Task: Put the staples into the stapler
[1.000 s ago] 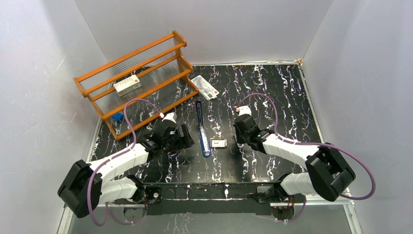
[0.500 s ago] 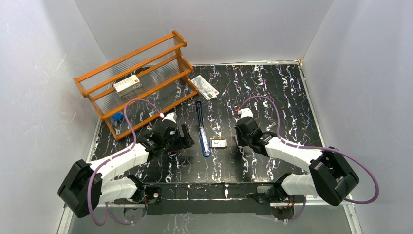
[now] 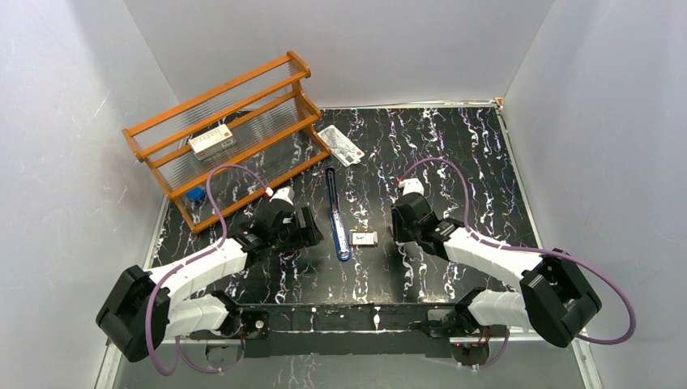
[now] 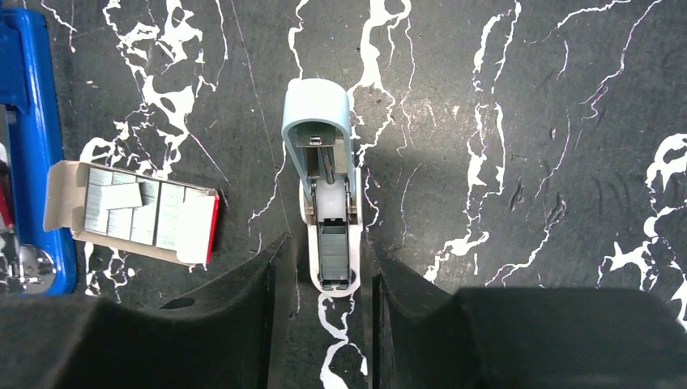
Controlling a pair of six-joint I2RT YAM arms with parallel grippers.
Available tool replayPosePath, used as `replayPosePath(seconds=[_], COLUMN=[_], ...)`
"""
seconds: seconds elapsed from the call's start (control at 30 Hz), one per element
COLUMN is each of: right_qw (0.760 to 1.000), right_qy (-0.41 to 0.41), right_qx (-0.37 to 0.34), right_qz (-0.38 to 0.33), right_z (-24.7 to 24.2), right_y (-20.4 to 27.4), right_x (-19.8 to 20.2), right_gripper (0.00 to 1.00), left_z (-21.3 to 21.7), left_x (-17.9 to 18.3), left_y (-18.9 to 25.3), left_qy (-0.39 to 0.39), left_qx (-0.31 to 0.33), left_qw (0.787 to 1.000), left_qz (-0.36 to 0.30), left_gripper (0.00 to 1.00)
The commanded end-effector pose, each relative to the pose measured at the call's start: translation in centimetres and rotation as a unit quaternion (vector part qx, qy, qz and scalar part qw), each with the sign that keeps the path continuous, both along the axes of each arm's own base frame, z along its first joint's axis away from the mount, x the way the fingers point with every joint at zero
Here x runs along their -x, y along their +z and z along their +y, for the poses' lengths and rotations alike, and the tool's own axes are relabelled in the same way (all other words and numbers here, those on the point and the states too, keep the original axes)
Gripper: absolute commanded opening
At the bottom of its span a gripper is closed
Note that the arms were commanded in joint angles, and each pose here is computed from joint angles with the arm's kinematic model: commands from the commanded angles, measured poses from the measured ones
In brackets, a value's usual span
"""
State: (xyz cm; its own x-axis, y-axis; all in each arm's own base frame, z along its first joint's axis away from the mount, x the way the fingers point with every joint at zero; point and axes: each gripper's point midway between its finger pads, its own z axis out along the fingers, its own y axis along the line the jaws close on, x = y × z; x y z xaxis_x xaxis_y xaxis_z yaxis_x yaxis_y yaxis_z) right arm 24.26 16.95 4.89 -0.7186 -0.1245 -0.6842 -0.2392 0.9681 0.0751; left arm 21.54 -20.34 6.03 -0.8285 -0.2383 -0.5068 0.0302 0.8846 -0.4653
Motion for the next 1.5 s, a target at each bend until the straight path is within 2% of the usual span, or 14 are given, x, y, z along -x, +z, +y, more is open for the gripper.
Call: replayPosePath(seconds=[0.0,0.27,0.43,0.57,0.73,0.93,1.13,1.33,1.47], right_qw=[0.999,0.999,0.999,0.998,0.997,0.999,0.998,0.994,0.995], right_qy=[-0.025,-0.024,-0.005,-0.009,-0.005,0.011,0.045,0.104,0.075], right_qx=[-0.035,-0.038,-0.011,0.008,0.02,-0.013,-0.034,-0.007,0.031], right_qz=[-0.019,0.02,0.046,0.055,0.071,0.052,0.038,0.033,0.054], right_z=[0.8,0.5,0.3,0.3,0.6,2.0,4.7,9.2,10.1], right_y=[2.8,2.2,1.0,0.6,0.4,3.2,5.4,5.3,3.9], right_x=[-1.3,0.2,0.8,0.4,0.0,-0.4,0.3,0.9,0.5], right_gripper=[0.46,0.71,0.77,0.77,0.69,0.61,0.61,0.58,0.53], left_z=[0.2,0.1,0.0,0.0,0.2,0.6,1.0,1.8,2.4], left_x=[-0.2,-0.4,-0.2,0.0,0.3,0.6,1.2,1.8,2.2], left_y=[0.4,1.4,1.7,1.8,2.1,2.6,3.1,3.8,4.4], left_qy=[0.006,0.003,0.0,0.0,0.001,0.006,0.012,0.02,0.023], left_qx=[0.005,0.013,0.022,0.027,0.032,0.039,0.053,0.055,0.058], left_qw=[1.0,1.0,0.999,0.999,0.999,0.998,0.997,0.997,0.996], left_qz=[-0.009,-0.027,-0.03,-0.03,-0.033,-0.04,-0.049,-0.055,-0.062], left_gripper=[0.76,0.76,0.77,0.76,0.77,0.76,0.76,0.77,0.77])
